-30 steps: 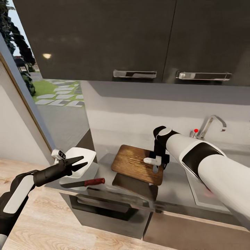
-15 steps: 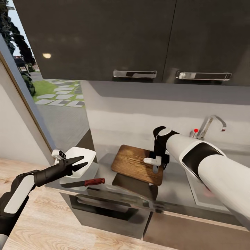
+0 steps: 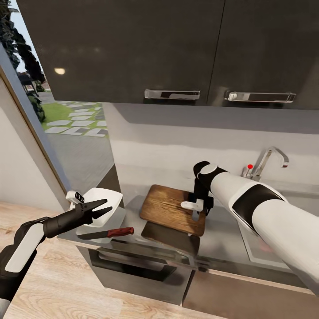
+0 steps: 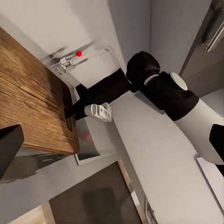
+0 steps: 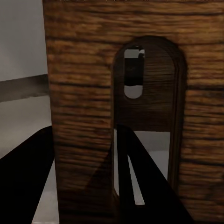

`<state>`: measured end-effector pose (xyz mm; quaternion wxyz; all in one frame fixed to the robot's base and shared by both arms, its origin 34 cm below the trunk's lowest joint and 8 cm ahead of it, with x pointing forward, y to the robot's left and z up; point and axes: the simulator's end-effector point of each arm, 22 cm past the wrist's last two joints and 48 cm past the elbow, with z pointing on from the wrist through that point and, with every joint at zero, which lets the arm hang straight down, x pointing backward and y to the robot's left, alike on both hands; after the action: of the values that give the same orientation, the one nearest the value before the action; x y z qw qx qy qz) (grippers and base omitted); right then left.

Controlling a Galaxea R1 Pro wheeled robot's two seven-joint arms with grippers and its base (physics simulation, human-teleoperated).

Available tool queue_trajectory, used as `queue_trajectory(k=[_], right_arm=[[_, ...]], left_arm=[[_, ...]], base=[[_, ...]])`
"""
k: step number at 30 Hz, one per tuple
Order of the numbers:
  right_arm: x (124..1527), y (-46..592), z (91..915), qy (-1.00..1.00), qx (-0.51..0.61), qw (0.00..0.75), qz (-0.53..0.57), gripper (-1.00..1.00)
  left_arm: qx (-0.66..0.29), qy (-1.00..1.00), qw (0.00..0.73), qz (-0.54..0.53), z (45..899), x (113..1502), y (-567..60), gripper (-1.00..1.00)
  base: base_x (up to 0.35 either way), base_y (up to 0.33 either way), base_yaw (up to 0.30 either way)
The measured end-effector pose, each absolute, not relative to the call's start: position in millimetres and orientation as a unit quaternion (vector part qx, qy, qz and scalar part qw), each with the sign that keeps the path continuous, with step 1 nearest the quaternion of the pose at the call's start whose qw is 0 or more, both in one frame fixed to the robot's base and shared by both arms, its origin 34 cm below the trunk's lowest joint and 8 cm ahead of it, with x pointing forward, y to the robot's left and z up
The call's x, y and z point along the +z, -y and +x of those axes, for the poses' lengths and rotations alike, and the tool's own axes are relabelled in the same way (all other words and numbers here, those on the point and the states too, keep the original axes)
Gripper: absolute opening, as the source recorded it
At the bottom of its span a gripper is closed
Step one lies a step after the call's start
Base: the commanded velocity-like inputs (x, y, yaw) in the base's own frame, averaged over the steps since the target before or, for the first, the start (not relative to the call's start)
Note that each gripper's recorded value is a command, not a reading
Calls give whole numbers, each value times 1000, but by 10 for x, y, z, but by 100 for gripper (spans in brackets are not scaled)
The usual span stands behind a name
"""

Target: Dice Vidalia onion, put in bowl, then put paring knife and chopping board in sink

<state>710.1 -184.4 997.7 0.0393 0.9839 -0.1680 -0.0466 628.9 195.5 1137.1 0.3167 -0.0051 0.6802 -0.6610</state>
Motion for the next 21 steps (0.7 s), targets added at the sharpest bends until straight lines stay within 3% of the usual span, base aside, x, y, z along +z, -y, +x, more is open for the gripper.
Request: queue_trajectory(k=[21], right_arm=[[9873,1712,7059,154,-49,28,987,-100]], left_arm=[[-661,-680,317,-5,6290,11370,-1955,100]], base=[[0,0,0]])
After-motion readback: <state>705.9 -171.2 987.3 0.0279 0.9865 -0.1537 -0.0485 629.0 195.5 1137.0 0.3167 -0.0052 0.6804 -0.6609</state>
